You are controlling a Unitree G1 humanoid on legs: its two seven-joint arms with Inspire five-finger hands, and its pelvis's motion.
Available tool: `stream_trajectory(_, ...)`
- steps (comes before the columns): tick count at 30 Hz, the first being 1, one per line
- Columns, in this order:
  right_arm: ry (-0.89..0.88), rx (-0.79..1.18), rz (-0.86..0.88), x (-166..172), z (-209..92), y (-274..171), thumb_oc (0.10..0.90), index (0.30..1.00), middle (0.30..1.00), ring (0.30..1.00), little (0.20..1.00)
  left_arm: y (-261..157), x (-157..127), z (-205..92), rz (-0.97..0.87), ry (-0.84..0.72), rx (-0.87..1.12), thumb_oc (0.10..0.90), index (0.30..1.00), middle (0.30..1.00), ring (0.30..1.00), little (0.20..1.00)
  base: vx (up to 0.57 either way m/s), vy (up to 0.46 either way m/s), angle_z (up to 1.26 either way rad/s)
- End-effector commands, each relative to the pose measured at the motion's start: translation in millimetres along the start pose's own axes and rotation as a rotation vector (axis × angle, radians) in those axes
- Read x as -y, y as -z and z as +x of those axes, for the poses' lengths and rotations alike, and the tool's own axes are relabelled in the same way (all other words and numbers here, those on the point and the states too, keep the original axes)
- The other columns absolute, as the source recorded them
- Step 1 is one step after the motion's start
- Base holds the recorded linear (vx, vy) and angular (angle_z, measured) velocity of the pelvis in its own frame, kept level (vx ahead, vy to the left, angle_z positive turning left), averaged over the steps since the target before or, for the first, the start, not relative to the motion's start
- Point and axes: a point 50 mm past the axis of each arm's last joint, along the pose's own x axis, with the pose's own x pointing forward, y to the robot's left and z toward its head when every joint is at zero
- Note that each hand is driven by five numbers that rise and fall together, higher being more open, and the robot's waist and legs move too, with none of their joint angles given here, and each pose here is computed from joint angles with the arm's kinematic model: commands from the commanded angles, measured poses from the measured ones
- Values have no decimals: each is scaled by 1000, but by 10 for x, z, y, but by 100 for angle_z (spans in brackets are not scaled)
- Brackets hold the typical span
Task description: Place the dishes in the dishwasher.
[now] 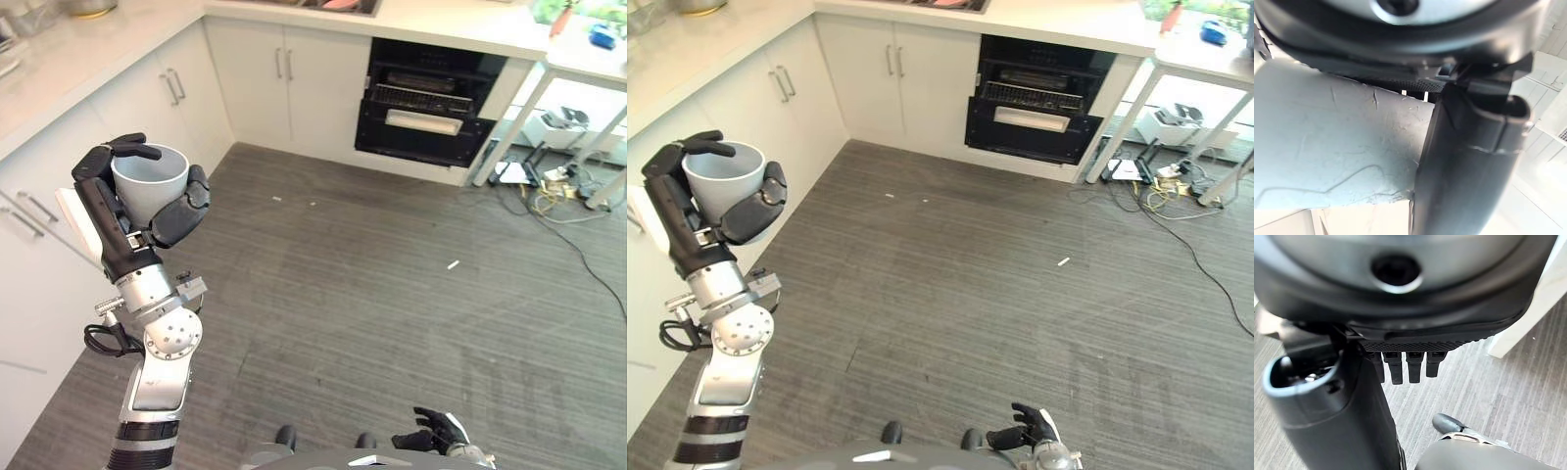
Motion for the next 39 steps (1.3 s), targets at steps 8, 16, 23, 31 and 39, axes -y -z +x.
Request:
stream_trajectory(8,66,102,-43,88,57,-281,800,900,900,900,900,-400,-58,213,-150,-89,229,400,300,300,300,300,132,8,52)
stream_trajectory(16,80,73,-102,36,28,-159,800,900,900,900,900,-321,-175,128,-123,-110,171,400,300,300,300,300,464,215,-22)
stream_trajectory(23,65,26,-10,-102,9,-72,800,900,900,900,900,-443,-56,198,-104,2,247,400,300,300,300,300,324,305,-40)
stream_trajectory(31,63,88,43,-122,10,-210,800,900,900,900,900,-386,45,120,-99,142,206,400,300,300,300,300,381,247,21)
stream_trajectory(39,94,-15,1,-24,-30,79,800,900,900,900,900,-210,116,24,-62,239,118,400,300,300,300,300,408,-67,61)
